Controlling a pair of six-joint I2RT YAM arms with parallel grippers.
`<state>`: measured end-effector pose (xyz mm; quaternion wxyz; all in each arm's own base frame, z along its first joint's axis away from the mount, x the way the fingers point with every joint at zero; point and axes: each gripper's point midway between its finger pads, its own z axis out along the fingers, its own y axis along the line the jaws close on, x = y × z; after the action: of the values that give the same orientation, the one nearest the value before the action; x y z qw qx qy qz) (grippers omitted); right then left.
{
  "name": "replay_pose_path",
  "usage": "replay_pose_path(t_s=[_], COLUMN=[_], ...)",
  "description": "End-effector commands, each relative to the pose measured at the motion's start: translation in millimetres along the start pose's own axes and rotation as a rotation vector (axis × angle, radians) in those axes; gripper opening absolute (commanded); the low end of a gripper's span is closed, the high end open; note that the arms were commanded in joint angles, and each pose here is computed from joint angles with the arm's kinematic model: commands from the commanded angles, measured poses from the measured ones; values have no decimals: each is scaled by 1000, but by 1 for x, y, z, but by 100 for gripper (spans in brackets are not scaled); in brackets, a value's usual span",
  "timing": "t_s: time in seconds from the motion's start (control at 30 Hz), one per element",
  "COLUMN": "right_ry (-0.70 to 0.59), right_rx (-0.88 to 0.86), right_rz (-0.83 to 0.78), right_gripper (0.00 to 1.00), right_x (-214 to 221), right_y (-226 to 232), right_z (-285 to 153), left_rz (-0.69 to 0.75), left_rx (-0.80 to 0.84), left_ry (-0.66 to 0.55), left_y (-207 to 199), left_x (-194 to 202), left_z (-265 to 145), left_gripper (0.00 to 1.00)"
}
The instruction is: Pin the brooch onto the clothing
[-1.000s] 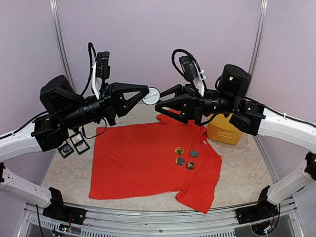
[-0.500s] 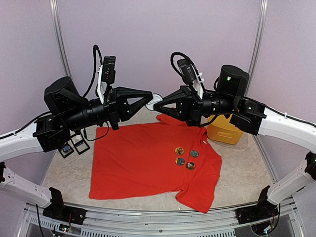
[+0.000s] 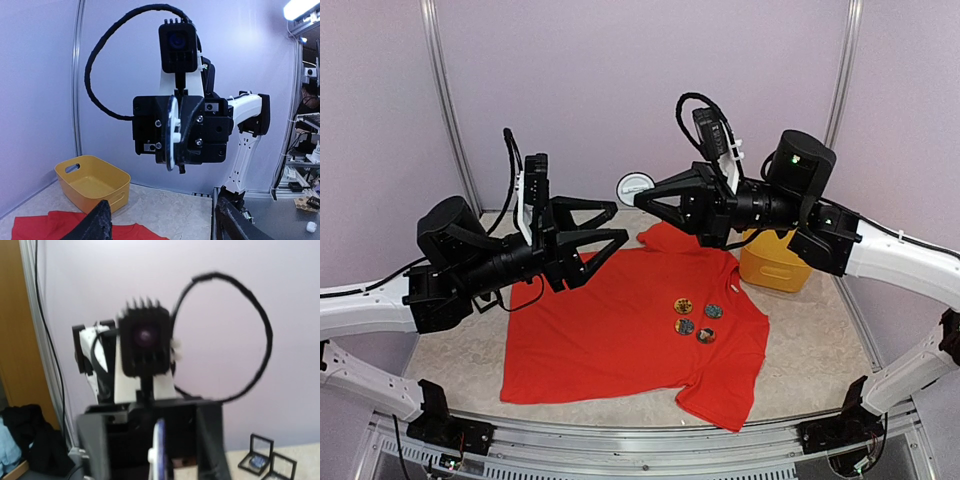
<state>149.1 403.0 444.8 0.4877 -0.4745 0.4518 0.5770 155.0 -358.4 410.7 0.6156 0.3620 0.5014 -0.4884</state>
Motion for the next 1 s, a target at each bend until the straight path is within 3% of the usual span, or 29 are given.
replay_pose_path(t_s=[0.0, 0.13, 0.5, 0.57, 0.67, 0.7, 0.97], right_ry=[-54, -59, -48, -46, -39, -38, -27], right_rx=[-18, -8, -13, -13, -12, -11, 10], right_rz=[-30, -35, -34, -32, -26, -24, -25], right_gripper=[0, 0, 0, 0, 0, 0, 0], right_x=[-9, -10, -10, -10, -6, -6, -2], right_y=[5, 4, 3, 3, 2, 2, 1], right_z=[1, 1, 3, 4, 4, 4, 1], left_rz=[-28, -54, -66, -69, -85, -91, -93], left_rx=[2, 33, -1, 7, 24, 36, 52], left_ry=[-130, -148, -208, -202, -196, -188, -203], left_y=[0, -3, 4, 3, 1, 0, -3], left_x=[-28, -26, -39, -39, -39, -37, -40], left_z=[7, 14, 16, 18, 22, 25, 26], left_gripper=[55, 35, 37, 31, 11, 8, 4])
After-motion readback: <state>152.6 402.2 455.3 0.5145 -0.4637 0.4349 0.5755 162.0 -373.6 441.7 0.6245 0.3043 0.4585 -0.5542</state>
